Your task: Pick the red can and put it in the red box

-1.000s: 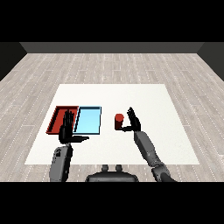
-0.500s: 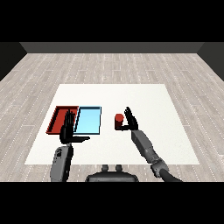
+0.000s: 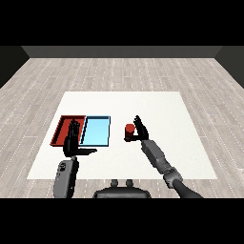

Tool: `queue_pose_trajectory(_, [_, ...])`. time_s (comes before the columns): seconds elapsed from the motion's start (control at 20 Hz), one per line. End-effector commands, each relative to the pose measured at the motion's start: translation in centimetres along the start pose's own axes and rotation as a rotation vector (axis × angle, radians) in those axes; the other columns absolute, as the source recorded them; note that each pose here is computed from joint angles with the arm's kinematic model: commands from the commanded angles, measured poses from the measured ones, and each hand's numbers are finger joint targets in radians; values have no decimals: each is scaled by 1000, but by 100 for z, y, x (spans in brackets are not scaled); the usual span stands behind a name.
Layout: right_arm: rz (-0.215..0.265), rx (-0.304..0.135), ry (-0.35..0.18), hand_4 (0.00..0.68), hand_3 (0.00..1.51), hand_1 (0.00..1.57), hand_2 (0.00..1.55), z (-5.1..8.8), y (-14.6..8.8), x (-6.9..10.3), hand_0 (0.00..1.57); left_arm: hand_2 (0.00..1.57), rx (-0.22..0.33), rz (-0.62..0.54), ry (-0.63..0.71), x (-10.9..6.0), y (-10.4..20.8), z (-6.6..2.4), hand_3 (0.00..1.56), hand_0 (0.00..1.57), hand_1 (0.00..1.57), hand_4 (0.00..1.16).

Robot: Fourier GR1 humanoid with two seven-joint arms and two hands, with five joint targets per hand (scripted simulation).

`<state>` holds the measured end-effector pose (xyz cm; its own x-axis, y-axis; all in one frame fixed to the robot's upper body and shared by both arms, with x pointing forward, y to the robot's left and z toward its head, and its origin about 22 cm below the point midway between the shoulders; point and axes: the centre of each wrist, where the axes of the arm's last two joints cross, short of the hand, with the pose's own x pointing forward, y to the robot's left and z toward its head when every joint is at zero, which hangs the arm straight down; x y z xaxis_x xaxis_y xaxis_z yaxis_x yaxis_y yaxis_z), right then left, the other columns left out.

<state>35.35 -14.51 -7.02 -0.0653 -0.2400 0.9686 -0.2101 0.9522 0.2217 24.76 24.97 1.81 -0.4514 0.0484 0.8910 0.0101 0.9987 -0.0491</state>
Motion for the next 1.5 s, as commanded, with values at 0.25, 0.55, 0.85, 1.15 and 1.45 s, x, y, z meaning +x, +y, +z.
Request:
queue_pose_trajectory(0.25, [-13,25,28,0,0,0,0,-4,212,-51,0,0,-1,-3,2,71,-95,-56,0,0,0,0])
queue_pose_trajectory(0.55, [48,-13,46,0,0,0,0,-128,240,8,0,0,1,-20,0,-135,-83,-21,0,0,0,0])
queue_pose_trajectory(0.85, [156,-140,64,269,1280,1262,1324,-65,230,-69,1262,0,28,-25,-4,28,7,85,0,0,0,0])
queue_pose_trajectory(1.15, [190,-170,79,600,1404,1472,1456,-16,353,-79,1472,0,4,-16,-14,-63,-41,-36,0,0,0,0])
queue_pose_trajectory(1.45, [223,-149,55,597,1385,1473,1443,-216,346,52,1473,0,0,-1,-10,-66,-109,-25,0,0,0,0])
